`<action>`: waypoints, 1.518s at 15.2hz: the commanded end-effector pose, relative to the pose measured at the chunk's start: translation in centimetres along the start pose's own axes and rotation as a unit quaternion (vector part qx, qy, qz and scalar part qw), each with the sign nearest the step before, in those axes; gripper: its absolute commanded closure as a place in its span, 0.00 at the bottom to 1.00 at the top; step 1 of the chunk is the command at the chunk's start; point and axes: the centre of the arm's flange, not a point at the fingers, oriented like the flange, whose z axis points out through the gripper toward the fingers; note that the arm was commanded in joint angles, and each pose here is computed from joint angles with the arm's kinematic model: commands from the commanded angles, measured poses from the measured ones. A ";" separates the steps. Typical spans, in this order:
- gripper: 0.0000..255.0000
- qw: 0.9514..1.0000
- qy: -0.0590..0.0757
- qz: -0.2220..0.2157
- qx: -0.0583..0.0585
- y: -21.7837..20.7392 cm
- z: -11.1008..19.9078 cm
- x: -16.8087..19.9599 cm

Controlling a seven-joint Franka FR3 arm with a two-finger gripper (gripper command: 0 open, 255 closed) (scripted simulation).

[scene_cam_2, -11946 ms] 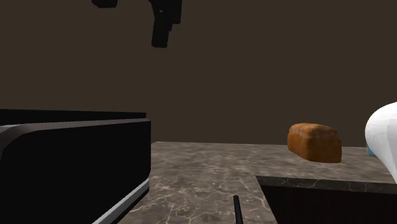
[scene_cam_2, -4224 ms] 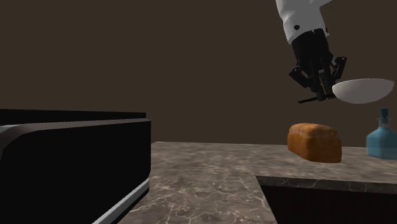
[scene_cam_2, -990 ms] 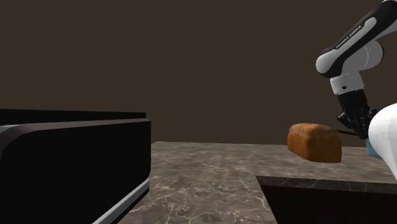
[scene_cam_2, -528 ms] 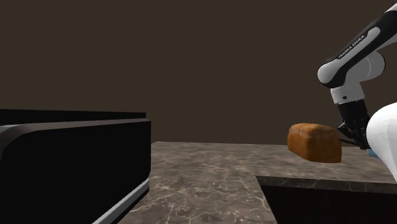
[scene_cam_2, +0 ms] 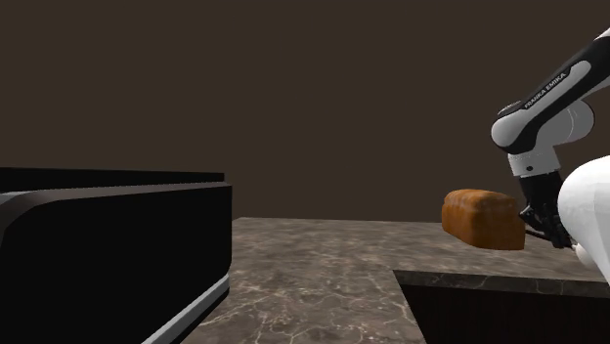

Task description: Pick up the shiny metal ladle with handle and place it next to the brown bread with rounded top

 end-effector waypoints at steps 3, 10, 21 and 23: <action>1.00 1.000 0.000 0.000 0.000 -0.2 0.8 0.0; 0.00 1.000 0.000 0.000 0.000 -0.2 0.8 0.0; 0.00 1.000 0.000 0.000 0.000 -0.2 -4.2 0.0; 0.00 1.000 0.000 0.000 0.000 -0.2 -4.2 0.0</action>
